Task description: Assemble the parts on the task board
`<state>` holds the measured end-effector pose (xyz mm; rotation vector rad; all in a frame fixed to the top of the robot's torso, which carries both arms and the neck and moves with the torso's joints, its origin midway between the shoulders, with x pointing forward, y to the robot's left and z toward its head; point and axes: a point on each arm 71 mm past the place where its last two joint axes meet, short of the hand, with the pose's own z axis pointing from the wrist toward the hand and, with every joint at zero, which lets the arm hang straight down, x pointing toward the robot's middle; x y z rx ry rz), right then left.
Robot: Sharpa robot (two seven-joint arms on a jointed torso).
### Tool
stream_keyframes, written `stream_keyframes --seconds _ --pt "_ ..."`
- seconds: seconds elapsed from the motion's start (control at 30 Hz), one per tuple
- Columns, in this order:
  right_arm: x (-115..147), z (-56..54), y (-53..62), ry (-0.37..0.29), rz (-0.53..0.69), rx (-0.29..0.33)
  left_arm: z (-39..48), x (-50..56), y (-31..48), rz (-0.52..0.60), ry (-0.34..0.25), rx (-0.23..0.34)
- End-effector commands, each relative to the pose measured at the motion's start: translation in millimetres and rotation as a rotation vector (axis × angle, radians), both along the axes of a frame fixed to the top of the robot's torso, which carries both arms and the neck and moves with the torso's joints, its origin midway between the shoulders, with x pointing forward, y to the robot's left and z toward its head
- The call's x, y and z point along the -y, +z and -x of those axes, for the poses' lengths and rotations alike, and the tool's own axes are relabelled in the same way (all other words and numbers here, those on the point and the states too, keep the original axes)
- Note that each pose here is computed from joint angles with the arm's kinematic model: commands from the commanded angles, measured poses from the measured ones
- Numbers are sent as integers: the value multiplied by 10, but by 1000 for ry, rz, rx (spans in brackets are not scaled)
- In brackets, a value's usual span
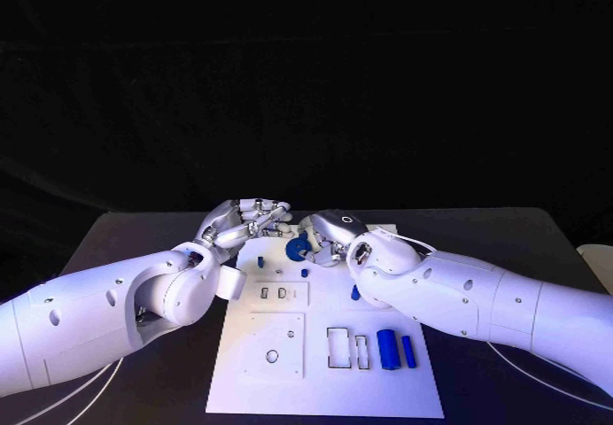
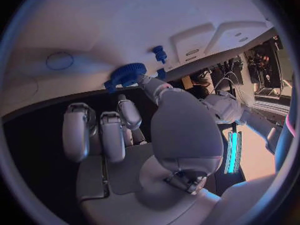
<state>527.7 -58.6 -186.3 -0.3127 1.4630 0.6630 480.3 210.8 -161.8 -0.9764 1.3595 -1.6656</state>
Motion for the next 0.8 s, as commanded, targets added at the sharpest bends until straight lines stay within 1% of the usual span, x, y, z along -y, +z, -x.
stream_keyframes --seconds 0.03,0.13,0.2,0.23,0.27,0.3,0.4,0.5,0.6,0.7,0.8 --pt "52 29 13 2 -26 -6 -2 6 12 8 -6 7" --pt "157 68 54 1 -78 -6 -7 -11 11 7 -1 8" --pt "264 99 108 4 -131 -13 -12 -32 9 5 4 8" --pt "348 116 156 7 -167 -24 -15 -50 8 3 9 9" --pt "348 116 156 7 -167 -24 -15 -50 8 3 9 9" --pt "399 124 185 12 -186 -34 -18 -61 7 2 11 9" --pt "622 135 297 27 -257 -101 -28 -102 3 1 23 8" --pt "831 137 366 25 -312 -174 -37 -123 -3 1 29 7" --pt "1032 138 394 21 -349 -231 -56 -125 -18 4 30 6" --pt "1226 135 398 20 -364 -263 -68 -129 -43 5 32 1" --pt "1396 123 376 15 -365 -283 -73 -126 -74 7 32 -5"
